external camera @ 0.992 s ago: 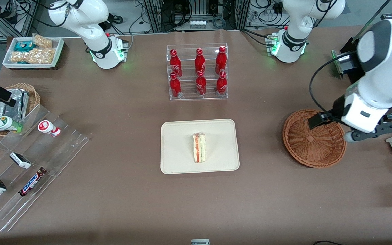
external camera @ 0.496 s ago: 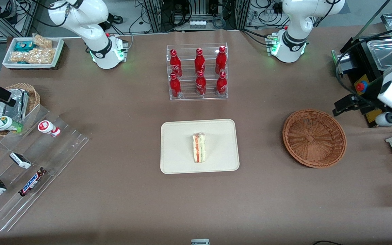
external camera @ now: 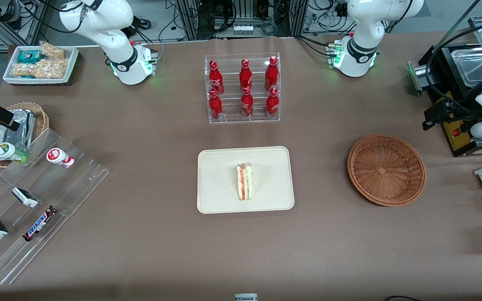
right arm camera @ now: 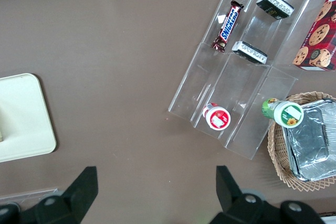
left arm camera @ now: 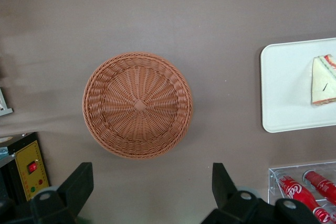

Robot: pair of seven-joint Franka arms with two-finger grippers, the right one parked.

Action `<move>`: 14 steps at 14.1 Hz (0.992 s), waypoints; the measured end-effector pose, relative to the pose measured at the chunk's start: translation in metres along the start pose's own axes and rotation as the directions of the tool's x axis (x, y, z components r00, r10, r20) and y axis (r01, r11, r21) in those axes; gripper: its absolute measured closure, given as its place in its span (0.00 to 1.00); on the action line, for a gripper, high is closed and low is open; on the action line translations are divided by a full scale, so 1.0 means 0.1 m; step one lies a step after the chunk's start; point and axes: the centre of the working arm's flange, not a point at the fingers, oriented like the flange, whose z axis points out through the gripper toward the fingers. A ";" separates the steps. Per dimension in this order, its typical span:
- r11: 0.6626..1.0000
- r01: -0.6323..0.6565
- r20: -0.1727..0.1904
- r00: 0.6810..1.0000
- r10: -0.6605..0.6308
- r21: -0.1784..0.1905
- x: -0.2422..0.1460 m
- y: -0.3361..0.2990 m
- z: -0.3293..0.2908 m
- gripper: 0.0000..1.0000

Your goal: Place sandwich from basket to tray

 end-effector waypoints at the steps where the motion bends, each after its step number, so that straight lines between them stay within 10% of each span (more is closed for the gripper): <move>1: 1.000 -0.003 0.007 1.000 0.003 0.001 -0.01 0.01 0.01 0.00; 14: 1.000 -0.031 0.048 0.998 0.031 -0.001 -0.10 0.17 -0.02 0.00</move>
